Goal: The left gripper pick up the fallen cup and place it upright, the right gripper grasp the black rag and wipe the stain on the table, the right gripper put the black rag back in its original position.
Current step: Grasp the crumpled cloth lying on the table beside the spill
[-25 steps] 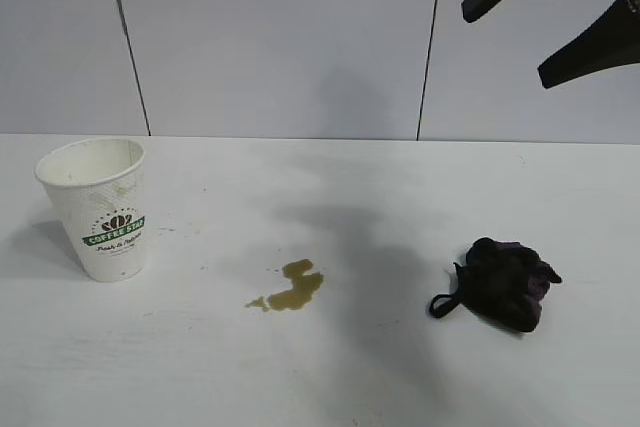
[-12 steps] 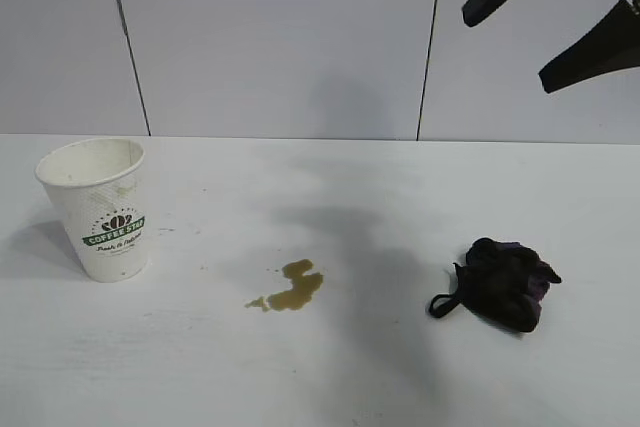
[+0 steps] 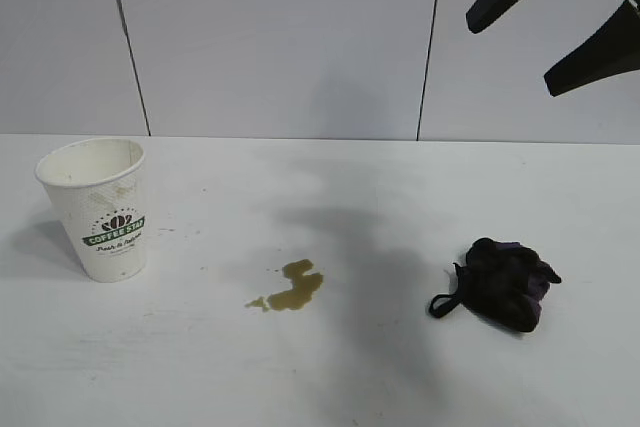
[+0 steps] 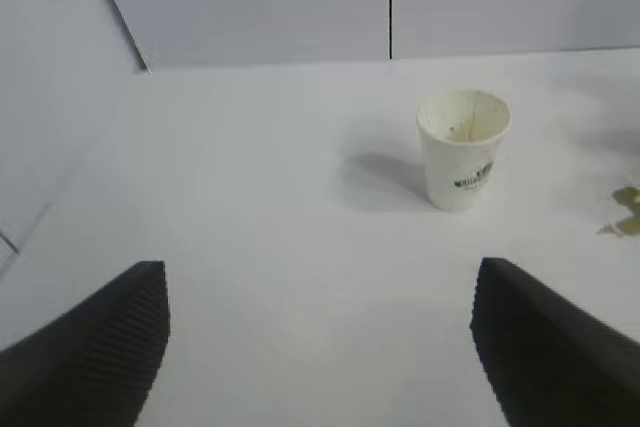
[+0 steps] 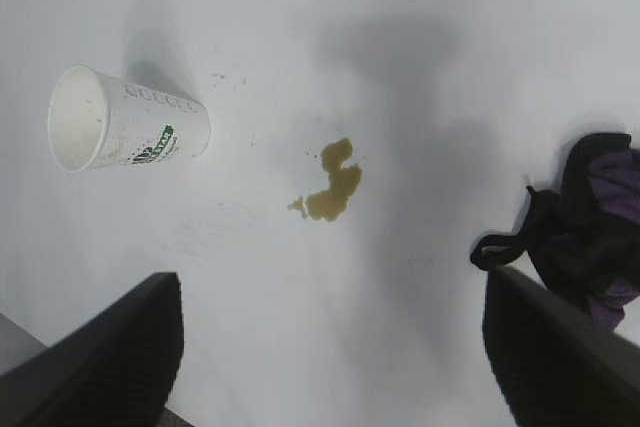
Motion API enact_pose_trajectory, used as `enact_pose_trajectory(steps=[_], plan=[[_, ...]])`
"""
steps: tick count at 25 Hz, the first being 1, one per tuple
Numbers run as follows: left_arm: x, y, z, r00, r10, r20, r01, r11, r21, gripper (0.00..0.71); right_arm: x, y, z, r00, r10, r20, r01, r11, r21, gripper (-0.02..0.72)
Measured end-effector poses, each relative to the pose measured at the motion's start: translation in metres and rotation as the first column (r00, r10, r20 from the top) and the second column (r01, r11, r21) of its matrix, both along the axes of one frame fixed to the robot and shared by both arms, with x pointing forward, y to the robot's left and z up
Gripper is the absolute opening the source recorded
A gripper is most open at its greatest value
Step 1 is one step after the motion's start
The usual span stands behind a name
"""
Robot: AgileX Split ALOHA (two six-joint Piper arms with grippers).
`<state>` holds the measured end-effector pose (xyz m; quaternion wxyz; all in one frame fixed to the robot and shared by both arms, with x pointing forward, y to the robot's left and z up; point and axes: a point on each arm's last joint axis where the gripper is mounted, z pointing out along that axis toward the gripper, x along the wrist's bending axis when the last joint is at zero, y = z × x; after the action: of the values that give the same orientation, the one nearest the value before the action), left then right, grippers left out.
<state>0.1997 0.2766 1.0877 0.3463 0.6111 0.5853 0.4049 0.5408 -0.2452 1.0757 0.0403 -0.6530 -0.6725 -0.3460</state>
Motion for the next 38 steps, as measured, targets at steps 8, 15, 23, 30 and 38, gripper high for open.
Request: enact_pose_trajectory(steps=[8,15,23,30,38], plan=[[0.023,0.009,-0.042,0.989,-0.002,-0.146,-0.01,0.997,-0.08,0.594,-0.004,-0.006,-0.006,0.998,0.047,-0.029,-0.049,0.993,-0.107,0.568],[0.022,0.022,-0.043,0.988,0.018,-0.151,-0.018,1.0,0.004,0.594,-0.006,-0.008,-0.007,0.997,0.066,-0.042,-0.071,0.988,-0.135,0.568],[0.022,0.026,-0.043,0.986,0.074,-0.15,-0.077,0.997,-0.015,0.594,-0.007,-0.008,-0.008,0.993,0.105,-0.045,-0.111,0.981,-0.16,0.568],[0.028,0.026,-0.045,0.989,0.093,-0.111,-0.1,0.994,-0.052,0.594,-0.007,-0.008,-0.008,0.993,0.107,-0.044,-0.113,0.981,-0.161,0.568],[0.03,0.027,-0.047,0.99,0.096,-0.1,-0.102,0.993,-0.057,0.594,-0.003,-0.004,-0.016,0.99,0.132,-0.042,-0.138,0.967,-0.215,0.568]])
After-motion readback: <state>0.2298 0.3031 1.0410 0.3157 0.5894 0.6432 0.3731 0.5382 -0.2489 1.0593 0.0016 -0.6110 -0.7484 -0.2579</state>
